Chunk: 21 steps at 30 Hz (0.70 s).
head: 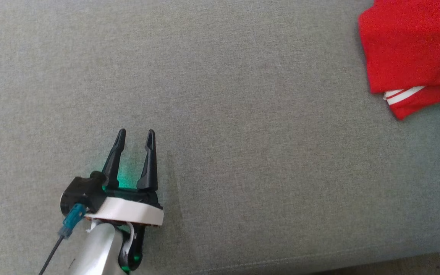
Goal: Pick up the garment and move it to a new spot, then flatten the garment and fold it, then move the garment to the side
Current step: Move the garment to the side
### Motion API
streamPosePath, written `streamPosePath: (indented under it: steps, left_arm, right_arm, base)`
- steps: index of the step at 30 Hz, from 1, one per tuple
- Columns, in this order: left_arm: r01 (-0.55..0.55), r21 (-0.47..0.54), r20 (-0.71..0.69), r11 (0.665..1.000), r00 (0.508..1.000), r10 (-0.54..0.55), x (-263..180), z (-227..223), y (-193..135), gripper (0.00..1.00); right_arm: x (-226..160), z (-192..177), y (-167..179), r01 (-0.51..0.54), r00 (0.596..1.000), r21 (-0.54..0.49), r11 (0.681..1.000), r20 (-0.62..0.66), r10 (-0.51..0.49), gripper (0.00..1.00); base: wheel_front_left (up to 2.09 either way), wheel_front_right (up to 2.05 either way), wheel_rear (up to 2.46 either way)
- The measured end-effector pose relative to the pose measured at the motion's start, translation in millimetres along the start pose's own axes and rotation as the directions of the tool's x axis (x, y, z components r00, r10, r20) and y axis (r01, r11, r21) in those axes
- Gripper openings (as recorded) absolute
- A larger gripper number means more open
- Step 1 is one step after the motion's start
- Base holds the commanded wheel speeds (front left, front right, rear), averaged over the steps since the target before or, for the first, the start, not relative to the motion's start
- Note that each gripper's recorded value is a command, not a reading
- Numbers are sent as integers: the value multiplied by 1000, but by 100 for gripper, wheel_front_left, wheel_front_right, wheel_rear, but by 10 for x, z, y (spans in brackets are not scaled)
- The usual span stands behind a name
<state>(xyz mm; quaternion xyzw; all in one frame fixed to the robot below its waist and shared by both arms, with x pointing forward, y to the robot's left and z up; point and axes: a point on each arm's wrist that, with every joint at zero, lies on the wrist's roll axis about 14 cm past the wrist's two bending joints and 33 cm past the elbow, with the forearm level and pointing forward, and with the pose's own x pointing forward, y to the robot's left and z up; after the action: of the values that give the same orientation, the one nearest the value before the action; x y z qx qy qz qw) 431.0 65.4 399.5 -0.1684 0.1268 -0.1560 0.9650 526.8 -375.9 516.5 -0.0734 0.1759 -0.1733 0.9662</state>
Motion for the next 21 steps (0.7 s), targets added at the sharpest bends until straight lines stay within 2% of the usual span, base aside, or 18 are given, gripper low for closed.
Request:
streamPosePath:
  steps: [5, 10, 15, 21]
  left_arm:
    - [7, 2, -1, 1000, 1000, -7, 10, 0, -25, 100]
    - [23, 5, 16, 1000, 1000, -23, 10, 71, -86, 100]
    - [26, 13, 52, 1000, 998, -27, -31, 217, -127, 100]
    - [3, 10, 95, 1000, 995, -4, -176, 362, -124, 100]
  right_arm:
    - [-27, -54, 179, -33, 999, 22, 999, 11, 33, 100]
    - [-119, 80, 340, -84, 995, 25, 996, 59, 83, 100]
    - [-323, 311, 579, -165, 974, 19, 986, 158, 160, 100]
    - [-644, 229, 888, -260, 946, 35, 965, 207, 248, 100]
  base:
    - [0, 0, 0]
    - [0, 0, 0]
    - [0, 0, 0]
    - [0, 0, 0]
